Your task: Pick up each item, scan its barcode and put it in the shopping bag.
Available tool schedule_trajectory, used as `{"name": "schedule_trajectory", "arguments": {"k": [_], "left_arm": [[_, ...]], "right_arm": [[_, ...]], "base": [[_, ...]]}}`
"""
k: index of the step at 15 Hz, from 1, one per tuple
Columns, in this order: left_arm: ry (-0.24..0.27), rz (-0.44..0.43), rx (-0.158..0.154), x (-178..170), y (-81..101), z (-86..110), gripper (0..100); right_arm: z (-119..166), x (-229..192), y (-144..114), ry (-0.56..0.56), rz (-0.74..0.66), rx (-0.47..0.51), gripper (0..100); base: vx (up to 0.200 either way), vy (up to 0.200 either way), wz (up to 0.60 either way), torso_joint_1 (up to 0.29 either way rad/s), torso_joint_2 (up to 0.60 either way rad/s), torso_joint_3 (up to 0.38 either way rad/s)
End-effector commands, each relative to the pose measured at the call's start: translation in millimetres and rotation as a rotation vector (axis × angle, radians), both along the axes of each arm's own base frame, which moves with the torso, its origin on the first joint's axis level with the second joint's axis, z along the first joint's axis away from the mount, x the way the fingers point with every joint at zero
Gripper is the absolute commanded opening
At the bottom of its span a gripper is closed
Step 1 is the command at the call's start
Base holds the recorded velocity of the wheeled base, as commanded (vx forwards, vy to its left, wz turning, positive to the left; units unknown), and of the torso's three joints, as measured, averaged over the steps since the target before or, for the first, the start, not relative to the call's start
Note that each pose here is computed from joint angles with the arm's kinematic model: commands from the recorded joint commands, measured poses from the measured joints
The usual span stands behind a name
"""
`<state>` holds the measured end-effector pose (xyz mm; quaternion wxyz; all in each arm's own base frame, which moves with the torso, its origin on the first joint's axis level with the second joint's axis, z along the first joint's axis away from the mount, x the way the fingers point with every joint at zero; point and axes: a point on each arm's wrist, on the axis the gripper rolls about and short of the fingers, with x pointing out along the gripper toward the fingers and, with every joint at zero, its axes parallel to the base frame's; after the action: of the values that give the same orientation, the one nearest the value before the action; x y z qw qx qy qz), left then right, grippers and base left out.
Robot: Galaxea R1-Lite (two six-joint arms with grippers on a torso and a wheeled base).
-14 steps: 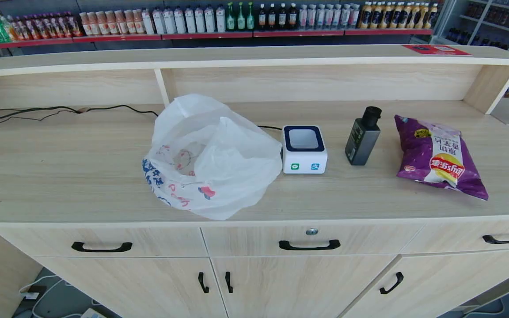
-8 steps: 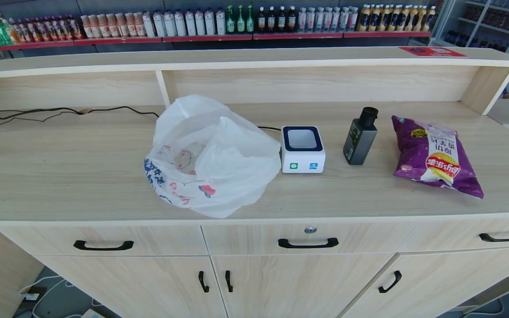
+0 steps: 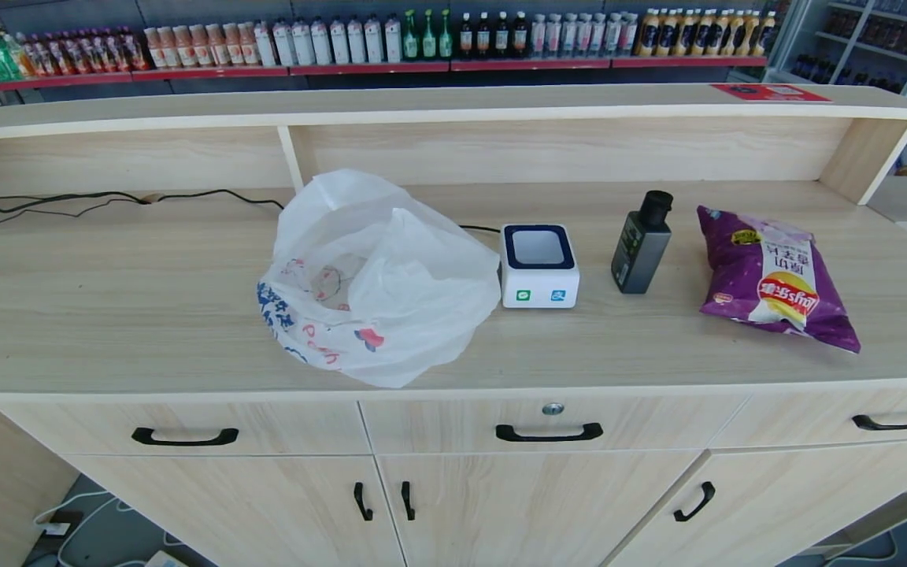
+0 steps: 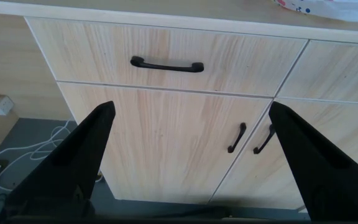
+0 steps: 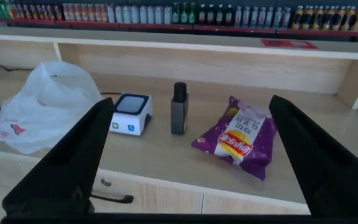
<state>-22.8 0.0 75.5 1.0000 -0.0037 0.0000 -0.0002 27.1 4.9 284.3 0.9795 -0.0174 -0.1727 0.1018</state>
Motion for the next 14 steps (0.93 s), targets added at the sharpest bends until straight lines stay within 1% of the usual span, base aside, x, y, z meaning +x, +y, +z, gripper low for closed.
{"name": "schedule_trajectory", "arguments": {"k": [1, 3, 4, 5, 6, 8, 10, 11, 12, 14], "left_arm": [[0.000, 0.002, 0.000, 0, 0.0, 0.0, 100], [0.000, 0.000, 0.000, 0, 0.0, 0.0, 100], [0.000, 0.002, 0.000, 0, 0.0, 0.0, 100], [0.000, 0.000, 0.000, 0, 0.1, 0.0, 100], [0.000, 0.000, 0.000, 0, 0.0, 0.0, 100], [0.000, -0.001, 0.000, 0, 0.0, 0.0, 100], [0.000, 0.000, 0.000, 0, 0.0, 0.0, 100], [0.000, 0.000, 0.000, 0, 0.0, 0.0, 100], [0.000, 0.002, 0.000, 0, 0.0, 0.0, 100], [0.000, 0.002, 0.000, 0, 0.0, 0.0, 100]], "right_arm": [[83, 170, 6, -0.140, 0.033, 0.013, 100], [73, 209, 8, -0.079, 0.056, 0.051, 100], [71, 220, 8, -0.066, 0.060, 0.057, 100], [67, 246, 9, -0.057, 0.067, 0.059, 100], [63, 274, 11, -0.077, 0.065, 0.049, 100], [62, 308, 11, -0.135, 0.045, 0.040, 100], [51, 328, 12, -0.151, 0.040, 0.039, 100], [46, 331, 12, -0.155, 0.038, 0.034, 100], [32, 335, 12, -0.155, 0.030, 0.020, 100], [8, 334, 12, -0.120, 0.028, 0.016, 100]], "base": [[0.000, 0.000, 0.00, 0.000, 0.00, 0.000], [0.000, 0.000, 0.00, 0.000, 0.00, 0.000], [0.000, 0.000, 0.00, 0.000, 0.00, 0.000], [0.000, 0.000, 0.00, 0.000, 0.00, 0.000], [0.000, 0.000, 0.00, 0.000, 0.00, 0.000], [0.000, 0.000, 0.00, 0.000, 0.00, 0.000], [0.000, 0.000, 0.00, 0.000, 0.00, 0.000], [0.000, 0.000, 0.00, 0.000, 0.00, 0.000], [0.000, 0.000, 0.00, 0.000, 0.00, 0.000], [0.000, 0.000, 0.00, 0.000, 0.00, 0.000]]}}
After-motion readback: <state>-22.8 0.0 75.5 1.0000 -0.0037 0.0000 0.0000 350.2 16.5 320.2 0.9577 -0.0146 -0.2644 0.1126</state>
